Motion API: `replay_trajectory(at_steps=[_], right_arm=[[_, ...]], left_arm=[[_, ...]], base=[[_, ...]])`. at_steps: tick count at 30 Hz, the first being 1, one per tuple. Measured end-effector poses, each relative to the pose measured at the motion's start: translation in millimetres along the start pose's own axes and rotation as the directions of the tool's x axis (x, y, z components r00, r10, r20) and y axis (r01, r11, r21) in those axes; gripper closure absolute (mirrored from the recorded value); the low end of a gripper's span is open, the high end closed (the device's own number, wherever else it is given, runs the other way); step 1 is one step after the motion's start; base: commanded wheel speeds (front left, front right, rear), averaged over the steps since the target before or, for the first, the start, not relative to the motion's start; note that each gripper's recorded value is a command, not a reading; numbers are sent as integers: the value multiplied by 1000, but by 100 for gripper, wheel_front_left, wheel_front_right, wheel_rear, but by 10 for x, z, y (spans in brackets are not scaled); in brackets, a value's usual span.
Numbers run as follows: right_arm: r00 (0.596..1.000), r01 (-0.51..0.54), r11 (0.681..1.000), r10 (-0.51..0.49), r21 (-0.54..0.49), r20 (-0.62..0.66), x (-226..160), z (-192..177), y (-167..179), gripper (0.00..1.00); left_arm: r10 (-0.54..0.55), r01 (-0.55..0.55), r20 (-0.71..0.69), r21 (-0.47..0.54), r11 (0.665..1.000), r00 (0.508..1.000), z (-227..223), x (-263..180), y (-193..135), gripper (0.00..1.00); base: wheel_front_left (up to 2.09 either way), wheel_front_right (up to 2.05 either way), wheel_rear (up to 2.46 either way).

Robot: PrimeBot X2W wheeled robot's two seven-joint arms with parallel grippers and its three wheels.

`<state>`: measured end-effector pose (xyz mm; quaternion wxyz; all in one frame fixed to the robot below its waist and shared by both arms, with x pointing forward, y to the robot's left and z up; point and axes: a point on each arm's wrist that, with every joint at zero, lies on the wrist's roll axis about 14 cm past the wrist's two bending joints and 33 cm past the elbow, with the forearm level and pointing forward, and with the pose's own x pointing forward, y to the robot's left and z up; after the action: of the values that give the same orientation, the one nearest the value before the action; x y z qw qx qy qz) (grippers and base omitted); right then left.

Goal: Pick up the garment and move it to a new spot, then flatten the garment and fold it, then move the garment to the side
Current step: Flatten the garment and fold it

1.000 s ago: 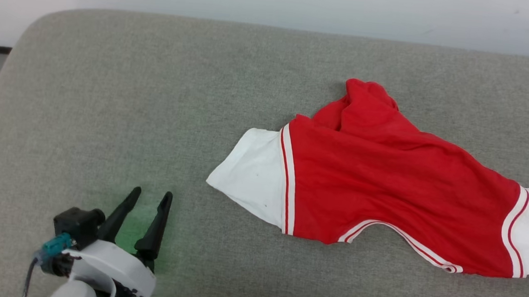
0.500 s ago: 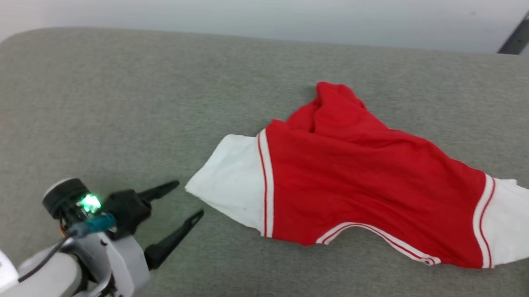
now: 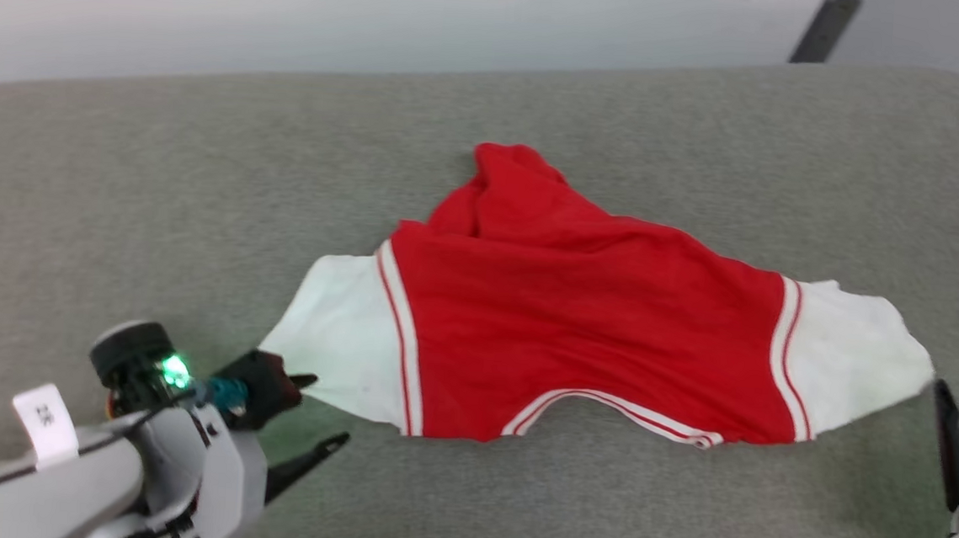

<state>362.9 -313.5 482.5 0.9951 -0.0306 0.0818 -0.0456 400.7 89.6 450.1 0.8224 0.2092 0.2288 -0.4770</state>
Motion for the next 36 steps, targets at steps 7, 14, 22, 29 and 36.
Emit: replay_trajectory(at_steps=[7, 14, 22, 29, 36], right_arm=[[1000, 18, 1000, -18, 2, 2, -92, 18, 9, 0], [999, 44, 999, -44, 4, -17, -124, -43, -50, 0], [999, -4, 1000, 4, -4, -43, -9, -96, 88, 0], [980, -122, 992, 116, -26, -162, 107, -298, 361, 0], [893, -262, 963, 217, -63, -394, 238, -544, 532, 0]], left_arm=[[3, -4, -47, -19, 1000, 999, -146, 262, 147, 0], [-34, 31, -98, -39, 999, 995, -358, 453, 56, 0], [0, -2, -74, -33, 999, 997, -368, 559, 188, 16], [15, -18, -66, -54, 998, 998, -404, 630, 251, 100], [-1, -2, -52, -44, 999, 999, -408, 665, 221, 100]], base=[[0, 0, 0], [0, 0, 0], [0, 0, 0], [0, 0, 0], [0, 0, 0]])
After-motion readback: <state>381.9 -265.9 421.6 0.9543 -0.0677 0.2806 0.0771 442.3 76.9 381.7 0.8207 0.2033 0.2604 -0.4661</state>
